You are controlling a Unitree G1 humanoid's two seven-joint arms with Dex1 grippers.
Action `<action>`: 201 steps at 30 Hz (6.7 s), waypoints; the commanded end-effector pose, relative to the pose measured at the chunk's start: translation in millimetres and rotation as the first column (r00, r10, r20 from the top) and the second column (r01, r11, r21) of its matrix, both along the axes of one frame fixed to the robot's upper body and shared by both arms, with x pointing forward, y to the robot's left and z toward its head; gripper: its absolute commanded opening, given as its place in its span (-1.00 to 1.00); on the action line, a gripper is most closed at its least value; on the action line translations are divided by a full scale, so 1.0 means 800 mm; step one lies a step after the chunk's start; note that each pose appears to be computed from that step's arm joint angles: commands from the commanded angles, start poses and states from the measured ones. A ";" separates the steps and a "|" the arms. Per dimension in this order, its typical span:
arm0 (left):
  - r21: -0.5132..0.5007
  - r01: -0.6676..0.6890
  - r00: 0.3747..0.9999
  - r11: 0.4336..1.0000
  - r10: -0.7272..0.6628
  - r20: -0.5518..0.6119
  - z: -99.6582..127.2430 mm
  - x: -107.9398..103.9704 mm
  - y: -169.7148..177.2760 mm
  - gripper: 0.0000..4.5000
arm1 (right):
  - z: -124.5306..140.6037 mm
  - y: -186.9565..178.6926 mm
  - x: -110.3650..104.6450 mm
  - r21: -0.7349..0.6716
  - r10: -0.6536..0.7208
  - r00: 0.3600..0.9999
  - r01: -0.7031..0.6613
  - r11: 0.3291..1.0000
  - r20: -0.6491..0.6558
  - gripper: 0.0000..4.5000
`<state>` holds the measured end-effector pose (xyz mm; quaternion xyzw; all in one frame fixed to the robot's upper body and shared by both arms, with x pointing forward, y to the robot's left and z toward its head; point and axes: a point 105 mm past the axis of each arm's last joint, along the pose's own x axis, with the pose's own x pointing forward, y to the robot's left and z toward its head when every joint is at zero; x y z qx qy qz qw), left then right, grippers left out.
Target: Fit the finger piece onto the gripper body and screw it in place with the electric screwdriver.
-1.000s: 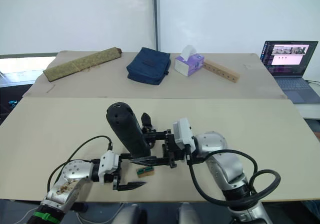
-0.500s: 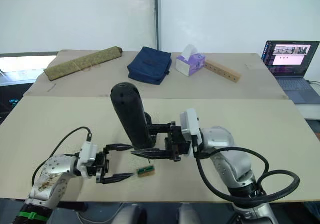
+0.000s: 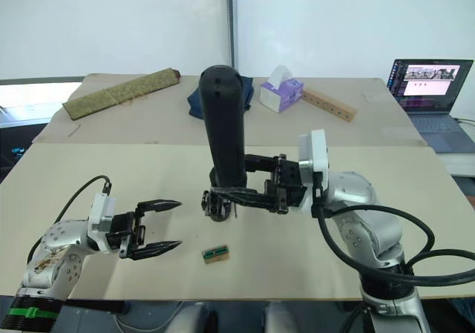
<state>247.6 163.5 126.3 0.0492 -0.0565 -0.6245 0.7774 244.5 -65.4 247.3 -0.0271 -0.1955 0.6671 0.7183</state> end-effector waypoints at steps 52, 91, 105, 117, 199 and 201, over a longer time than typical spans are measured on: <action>0.077 -0.056 0.995 0.995 0.049 0.087 0.010 0.054 -0.031 1.00 | 0.032 0.066 0.045 0.100 0.078 0.996 -0.074 0.992 -0.036 -0.14; 0.100 -0.052 0.996 0.994 0.044 0.080 -0.006 0.052 -0.036 1.00 | 0.022 0.065 0.045 0.061 0.087 0.994 -0.083 0.995 -0.066 -0.14; 0.097 -0.057 0.996 0.994 0.050 0.077 -0.009 0.052 -0.036 1.00 | 0.017 0.067 0.046 0.055 0.082 0.994 -0.078 0.995 -0.073 -0.14; 0.094 -0.059 0.996 0.994 0.052 0.074 -0.012 0.051 -0.036 1.00 | 0.011 0.067 0.047 0.044 0.067 0.995 -0.064 0.997 -0.073 -0.14; 0.195 -0.168 0.986 0.966 0.165 0.030 -0.046 0.074 -0.037 1.00 | 0.009 0.072 0.045 0.032 0.058 0.997 -0.057 0.998 -0.058 -0.14; 0.194 -0.166 0.986 0.967 0.164 0.026 -0.048 0.075 -0.038 1.00 | 0.010 0.071 0.045 0.032 0.057 0.997 -0.056 0.998 -0.056 -0.14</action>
